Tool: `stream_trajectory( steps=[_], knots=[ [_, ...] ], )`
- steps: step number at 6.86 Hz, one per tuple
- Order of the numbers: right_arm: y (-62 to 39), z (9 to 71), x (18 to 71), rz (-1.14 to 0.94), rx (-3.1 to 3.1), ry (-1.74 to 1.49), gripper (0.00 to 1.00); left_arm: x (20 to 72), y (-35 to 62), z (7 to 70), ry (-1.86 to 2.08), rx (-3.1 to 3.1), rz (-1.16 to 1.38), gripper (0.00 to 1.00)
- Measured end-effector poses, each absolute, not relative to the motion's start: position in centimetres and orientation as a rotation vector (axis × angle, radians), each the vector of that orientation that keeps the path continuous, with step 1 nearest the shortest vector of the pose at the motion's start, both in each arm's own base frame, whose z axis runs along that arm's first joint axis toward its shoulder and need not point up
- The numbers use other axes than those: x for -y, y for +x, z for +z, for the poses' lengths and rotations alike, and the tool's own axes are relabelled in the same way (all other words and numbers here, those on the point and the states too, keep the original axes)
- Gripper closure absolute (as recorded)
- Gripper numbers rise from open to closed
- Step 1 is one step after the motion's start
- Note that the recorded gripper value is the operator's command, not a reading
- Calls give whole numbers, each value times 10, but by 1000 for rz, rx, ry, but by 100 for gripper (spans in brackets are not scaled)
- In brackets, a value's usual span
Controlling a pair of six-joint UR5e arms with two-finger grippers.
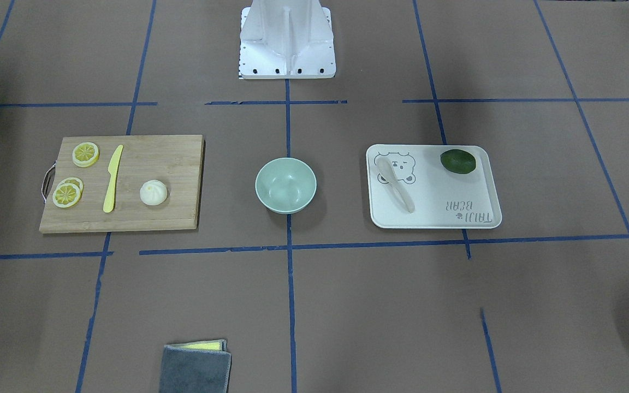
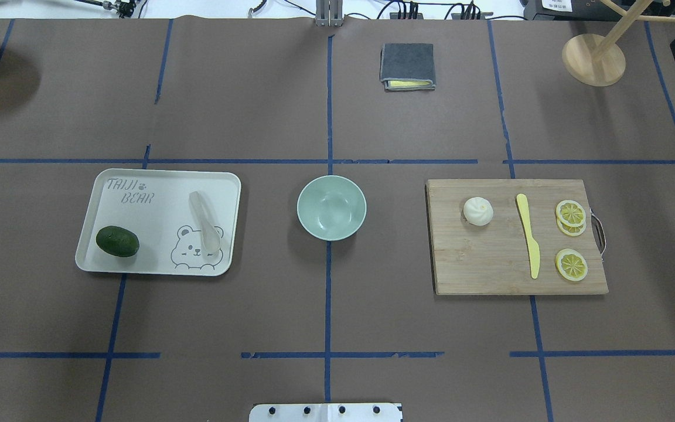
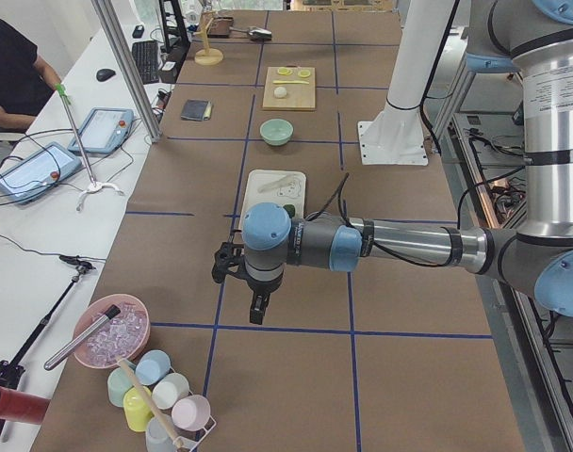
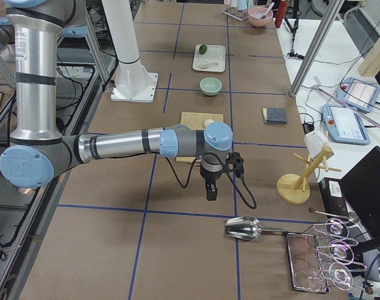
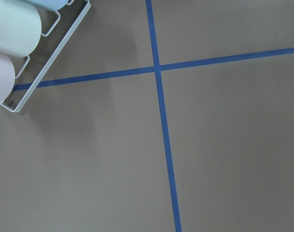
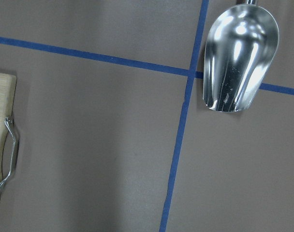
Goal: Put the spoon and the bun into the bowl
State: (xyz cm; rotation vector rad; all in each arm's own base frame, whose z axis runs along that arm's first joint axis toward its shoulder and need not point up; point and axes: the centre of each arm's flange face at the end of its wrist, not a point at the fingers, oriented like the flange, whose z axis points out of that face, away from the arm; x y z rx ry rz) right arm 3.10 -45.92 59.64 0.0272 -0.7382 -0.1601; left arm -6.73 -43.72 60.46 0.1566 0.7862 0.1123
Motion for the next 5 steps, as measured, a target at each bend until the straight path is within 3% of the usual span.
stream_trajectory(
  steps=[5],
  knots=[
    [33,599,457,-153,738,23,0,444,-62,582,224,-827,167,0]
  ],
)
